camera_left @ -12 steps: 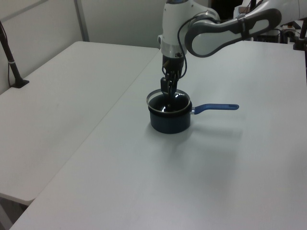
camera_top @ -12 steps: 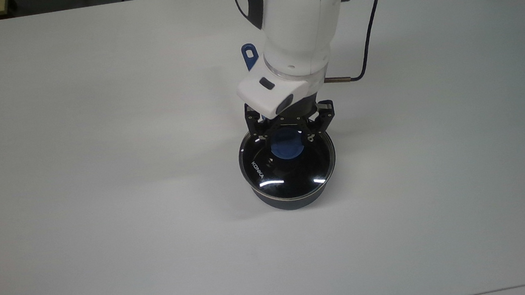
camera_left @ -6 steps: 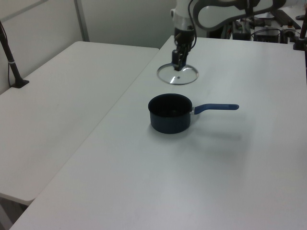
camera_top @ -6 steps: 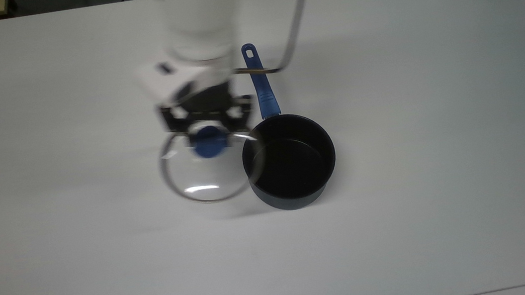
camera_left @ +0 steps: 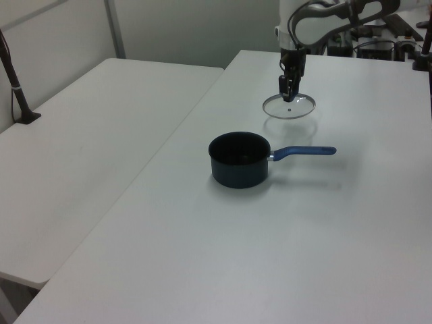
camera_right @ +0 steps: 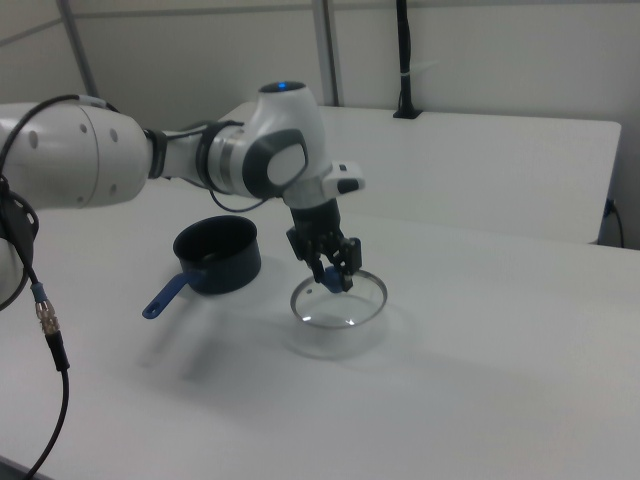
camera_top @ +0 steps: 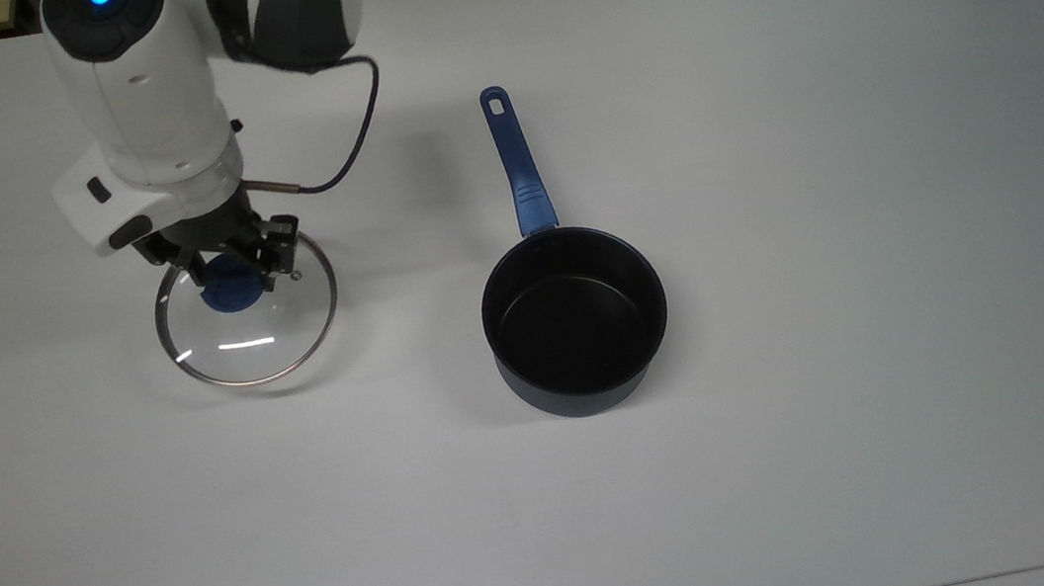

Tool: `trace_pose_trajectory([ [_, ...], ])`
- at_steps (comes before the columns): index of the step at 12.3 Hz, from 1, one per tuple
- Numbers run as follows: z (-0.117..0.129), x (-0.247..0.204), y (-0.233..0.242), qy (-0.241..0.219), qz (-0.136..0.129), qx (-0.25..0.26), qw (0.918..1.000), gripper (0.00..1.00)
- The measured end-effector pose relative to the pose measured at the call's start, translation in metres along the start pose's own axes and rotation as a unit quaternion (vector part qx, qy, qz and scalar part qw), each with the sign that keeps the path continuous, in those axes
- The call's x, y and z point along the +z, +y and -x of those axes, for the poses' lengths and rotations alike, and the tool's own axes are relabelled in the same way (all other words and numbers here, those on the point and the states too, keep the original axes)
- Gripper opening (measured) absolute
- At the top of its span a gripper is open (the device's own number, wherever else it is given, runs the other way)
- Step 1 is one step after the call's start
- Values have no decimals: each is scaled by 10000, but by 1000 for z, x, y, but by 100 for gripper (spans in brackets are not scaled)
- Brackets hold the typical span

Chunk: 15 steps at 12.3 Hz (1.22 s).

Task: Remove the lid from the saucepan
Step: 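Lift the glass lid off the pot and carry it beside the saucepan, then lower the glass lid onto the table and hold it there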

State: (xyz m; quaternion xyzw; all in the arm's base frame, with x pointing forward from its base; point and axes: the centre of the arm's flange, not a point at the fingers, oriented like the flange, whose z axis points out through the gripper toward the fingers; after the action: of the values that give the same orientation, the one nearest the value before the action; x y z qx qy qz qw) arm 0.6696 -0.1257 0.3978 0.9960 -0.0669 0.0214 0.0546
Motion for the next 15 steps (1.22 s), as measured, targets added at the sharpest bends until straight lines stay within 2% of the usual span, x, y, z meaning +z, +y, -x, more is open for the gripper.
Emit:
trace_pose_trajectory([
  [6, 10, 53, 6, -12, -63, 82, 9999, 62],
  [9, 9, 55, 6, -7, -63, 82, 9999, 62],
  [10, 10, 56, 6, -12, -63, 90, 9999, 66],
  [11, 10, 58, 6, -28, -64, 114, 9999, 77],
  [12, 9, 57, 6, -22, -66, 216, 9997, 92],
  [13, 7, 51, 4, 38, -70, 323, 9994, 100],
  [15, 6, 16, -3, -7, -89, 380, 9992, 100],
])
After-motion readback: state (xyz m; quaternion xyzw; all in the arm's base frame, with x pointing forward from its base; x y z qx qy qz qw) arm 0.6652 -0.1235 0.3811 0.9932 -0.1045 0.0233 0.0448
